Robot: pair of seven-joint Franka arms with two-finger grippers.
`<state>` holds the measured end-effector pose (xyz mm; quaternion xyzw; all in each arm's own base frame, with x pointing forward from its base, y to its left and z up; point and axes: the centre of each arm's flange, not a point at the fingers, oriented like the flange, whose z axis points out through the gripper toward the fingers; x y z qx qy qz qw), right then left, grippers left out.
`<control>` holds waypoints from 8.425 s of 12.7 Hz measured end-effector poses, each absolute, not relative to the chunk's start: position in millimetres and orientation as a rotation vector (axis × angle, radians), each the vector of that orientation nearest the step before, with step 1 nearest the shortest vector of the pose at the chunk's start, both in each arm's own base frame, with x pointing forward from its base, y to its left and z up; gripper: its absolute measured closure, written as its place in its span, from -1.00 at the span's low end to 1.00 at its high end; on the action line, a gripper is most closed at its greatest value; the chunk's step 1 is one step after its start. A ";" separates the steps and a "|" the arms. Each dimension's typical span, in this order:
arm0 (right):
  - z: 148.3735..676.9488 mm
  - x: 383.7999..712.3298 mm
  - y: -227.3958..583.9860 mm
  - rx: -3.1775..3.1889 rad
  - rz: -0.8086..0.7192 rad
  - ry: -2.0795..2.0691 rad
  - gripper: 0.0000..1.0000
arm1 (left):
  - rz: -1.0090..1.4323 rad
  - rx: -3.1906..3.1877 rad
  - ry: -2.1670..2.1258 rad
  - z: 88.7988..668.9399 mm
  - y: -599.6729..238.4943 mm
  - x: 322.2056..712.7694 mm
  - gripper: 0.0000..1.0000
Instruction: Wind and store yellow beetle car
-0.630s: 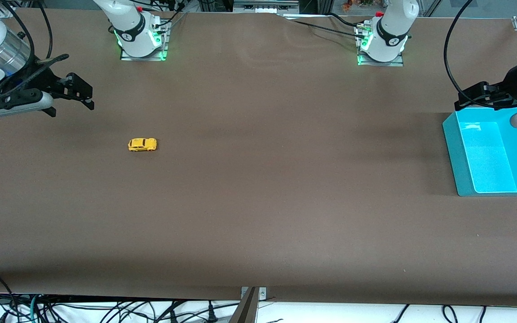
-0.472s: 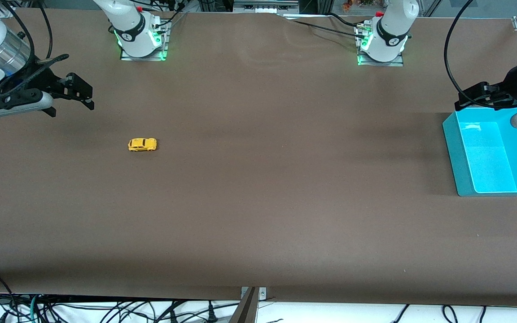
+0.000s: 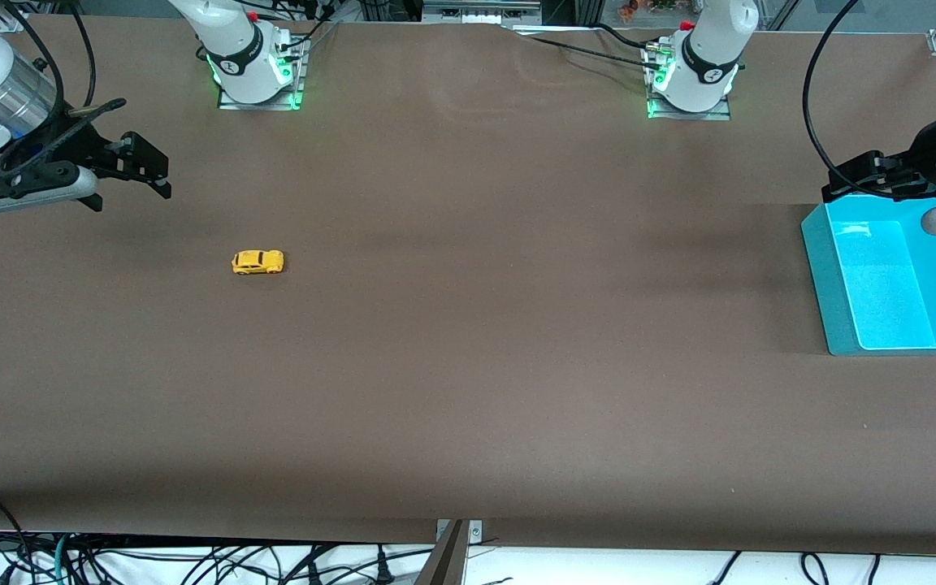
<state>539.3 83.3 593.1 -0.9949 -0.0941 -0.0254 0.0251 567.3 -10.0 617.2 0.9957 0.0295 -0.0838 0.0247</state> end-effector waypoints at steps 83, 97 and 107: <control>193.0 481.9 61.8 -1.969 -0.165 -2.372 0.13 | -0.261 3.080 0.094 615.9 -9.0 567.7 -1.00; 188.9 485.6 -35.0 -1.962 -0.206 -2.486 0.13 | -0.271 3.079 0.093 612.5 -9.3 569.3 -1.00; 187.4 488.7 -104.9 -1.954 -0.224 -2.550 0.15 | -0.289 3.005 -0.461 596.8 1.3 576.6 -1.00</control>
